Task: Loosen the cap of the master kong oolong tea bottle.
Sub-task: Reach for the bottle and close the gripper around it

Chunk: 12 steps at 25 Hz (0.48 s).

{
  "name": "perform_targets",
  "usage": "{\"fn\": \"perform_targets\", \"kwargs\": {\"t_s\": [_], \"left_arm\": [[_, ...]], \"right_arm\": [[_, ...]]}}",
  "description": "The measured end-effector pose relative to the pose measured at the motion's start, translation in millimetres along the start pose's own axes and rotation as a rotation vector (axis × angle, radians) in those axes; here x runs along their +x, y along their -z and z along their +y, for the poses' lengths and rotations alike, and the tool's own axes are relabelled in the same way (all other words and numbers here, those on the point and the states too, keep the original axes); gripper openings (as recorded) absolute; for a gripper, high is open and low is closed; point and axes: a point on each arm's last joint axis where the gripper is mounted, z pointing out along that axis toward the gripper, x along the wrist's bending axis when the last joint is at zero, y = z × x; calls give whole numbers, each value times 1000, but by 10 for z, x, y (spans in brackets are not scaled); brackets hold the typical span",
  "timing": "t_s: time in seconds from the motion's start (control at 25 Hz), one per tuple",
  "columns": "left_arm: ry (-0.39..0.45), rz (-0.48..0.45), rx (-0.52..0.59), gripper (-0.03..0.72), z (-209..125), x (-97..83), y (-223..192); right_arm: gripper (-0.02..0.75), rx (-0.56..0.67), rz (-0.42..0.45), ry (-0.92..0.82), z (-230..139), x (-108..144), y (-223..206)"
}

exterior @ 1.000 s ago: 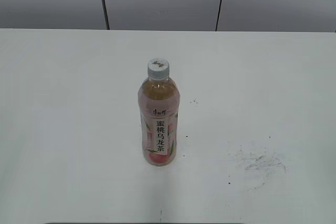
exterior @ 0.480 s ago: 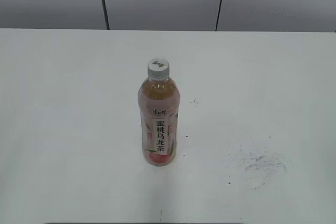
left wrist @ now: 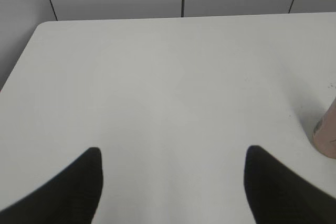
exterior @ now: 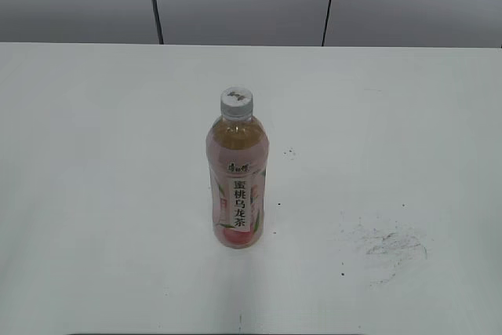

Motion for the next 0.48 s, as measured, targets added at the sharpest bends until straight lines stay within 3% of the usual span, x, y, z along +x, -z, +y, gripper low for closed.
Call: {"fn": "perform_targets", "kwargs": {"t_s": [0.2,0.48], "left_arm": [[-24,-55,-46,499,57,12,30],[-27,-70,-215,499,269,4,5]], "right_arm": [[501,0,0,0,0,0,0],[501,0,0,0,0,0,0]]}}
